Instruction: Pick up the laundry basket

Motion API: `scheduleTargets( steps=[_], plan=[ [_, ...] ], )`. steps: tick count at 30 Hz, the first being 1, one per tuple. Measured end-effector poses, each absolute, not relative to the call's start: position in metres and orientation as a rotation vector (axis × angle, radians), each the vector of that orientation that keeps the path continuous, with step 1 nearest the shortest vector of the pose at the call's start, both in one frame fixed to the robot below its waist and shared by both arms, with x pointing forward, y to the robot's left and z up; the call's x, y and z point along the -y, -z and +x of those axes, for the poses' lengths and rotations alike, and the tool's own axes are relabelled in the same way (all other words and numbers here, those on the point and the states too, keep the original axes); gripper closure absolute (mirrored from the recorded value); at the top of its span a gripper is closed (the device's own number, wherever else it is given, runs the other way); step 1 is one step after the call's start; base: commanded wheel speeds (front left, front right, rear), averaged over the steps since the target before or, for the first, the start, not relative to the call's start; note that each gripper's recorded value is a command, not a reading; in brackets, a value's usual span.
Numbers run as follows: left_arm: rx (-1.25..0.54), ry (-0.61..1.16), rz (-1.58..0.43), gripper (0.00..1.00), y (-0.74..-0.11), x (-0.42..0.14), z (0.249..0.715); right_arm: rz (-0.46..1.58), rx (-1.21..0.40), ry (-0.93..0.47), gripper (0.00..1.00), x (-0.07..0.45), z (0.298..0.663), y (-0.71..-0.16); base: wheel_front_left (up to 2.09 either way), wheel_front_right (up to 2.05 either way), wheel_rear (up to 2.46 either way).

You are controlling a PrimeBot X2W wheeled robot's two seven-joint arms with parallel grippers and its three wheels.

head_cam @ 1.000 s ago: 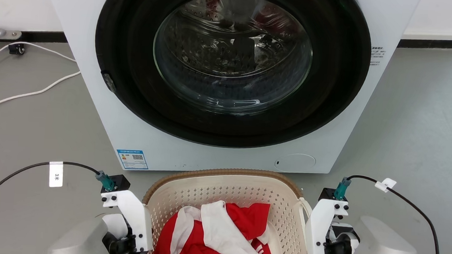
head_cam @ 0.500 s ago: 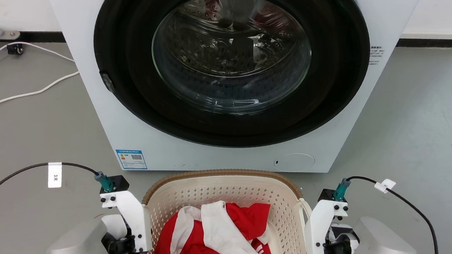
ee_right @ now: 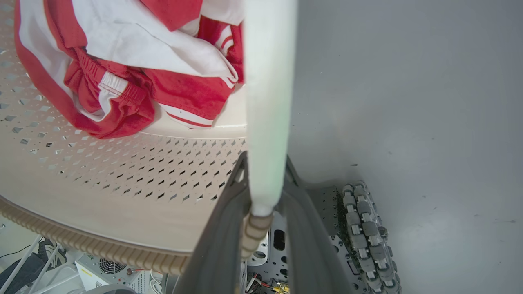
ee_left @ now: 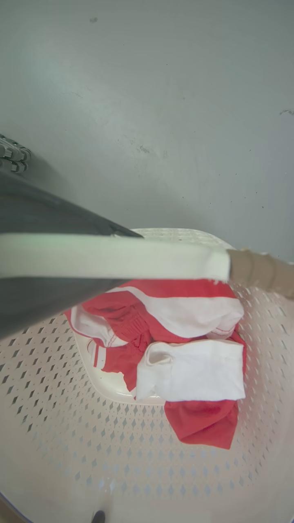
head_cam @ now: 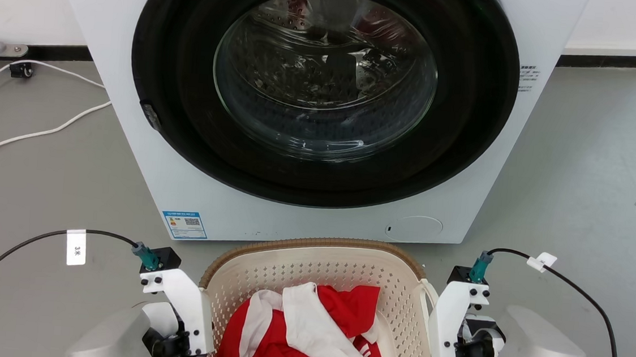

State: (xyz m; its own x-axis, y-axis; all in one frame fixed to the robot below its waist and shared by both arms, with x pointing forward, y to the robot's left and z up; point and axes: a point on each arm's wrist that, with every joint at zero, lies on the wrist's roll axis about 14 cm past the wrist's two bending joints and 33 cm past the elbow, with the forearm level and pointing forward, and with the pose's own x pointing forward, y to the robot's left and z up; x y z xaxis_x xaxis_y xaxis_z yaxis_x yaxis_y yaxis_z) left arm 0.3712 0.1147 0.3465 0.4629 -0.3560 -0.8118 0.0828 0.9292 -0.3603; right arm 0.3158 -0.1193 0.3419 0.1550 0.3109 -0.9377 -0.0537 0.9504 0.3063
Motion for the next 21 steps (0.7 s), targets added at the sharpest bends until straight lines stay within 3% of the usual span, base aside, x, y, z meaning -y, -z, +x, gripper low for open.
scheduleTargets(
  steps=[21],
  plan=[
    [-1.055, 0.271, -0.288, 1.00, -0.3464, -0.1147, 0.3707, 0.220, -1.388, -0.266, 1.00, 0.1188, 0.3157, -0.3423, 0.00, 0.00, 0.00]
  ],
)
